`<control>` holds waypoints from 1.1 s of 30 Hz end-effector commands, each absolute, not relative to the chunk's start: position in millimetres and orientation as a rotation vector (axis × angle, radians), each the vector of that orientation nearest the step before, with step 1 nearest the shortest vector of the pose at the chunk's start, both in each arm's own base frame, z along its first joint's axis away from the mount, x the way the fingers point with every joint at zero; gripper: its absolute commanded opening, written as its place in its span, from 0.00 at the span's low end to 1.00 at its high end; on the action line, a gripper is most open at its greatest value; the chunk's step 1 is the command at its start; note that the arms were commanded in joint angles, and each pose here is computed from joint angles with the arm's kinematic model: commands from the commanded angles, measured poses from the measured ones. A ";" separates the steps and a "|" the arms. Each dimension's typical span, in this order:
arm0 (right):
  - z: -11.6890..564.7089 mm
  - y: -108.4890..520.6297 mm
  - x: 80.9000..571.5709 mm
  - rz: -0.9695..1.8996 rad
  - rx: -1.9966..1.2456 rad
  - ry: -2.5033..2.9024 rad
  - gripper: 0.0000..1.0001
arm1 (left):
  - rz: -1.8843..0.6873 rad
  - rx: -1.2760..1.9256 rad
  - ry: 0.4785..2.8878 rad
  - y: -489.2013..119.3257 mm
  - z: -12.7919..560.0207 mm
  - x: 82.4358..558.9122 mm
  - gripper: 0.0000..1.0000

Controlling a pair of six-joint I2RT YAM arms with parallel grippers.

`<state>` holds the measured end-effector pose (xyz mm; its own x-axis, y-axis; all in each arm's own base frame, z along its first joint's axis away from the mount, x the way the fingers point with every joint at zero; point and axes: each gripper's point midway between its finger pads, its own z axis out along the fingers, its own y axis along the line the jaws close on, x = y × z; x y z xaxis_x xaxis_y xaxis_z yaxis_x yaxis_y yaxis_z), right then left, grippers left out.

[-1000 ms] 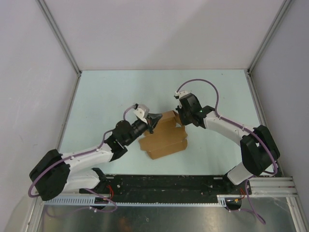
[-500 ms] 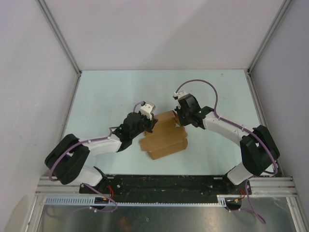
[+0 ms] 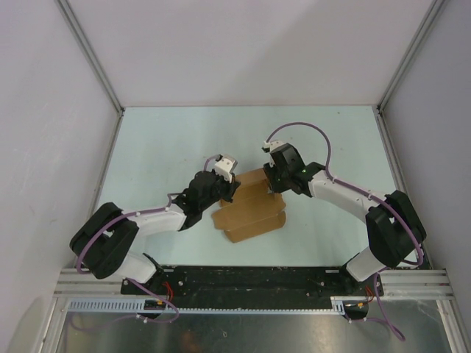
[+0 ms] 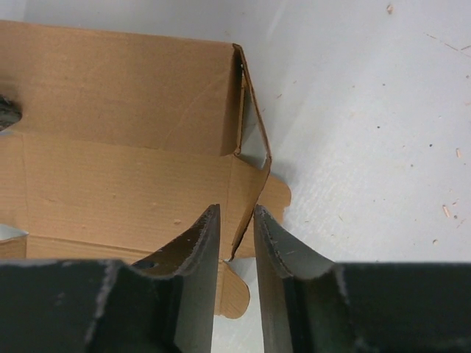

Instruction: Fold the paper box

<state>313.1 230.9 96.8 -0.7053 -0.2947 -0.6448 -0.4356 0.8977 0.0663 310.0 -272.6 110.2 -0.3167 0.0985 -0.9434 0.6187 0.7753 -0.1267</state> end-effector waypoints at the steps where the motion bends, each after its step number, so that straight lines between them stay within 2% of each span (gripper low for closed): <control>1: 115.3 244.5 315.9 0.356 -0.521 2.358 0.32 | -0.556 0.546 1.798 -271.8 125.5 320.5 0.02; 16: 123.9 262.5 318.9 0.570 -0.541 2.326 0.39 | -0.565 0.534 1.813 -268.9 121.3 320.2 0.02; 25: 123.1 277.3 316.9 0.708 -0.528 2.303 0.40 | -0.566 0.531 1.819 -267.7 119.5 320.7 0.02; 33: 133.4 248.4 325.0 0.676 -0.500 2.261 0.40 | -0.569 0.532 1.826 -267.2 116.9 319.6 0.02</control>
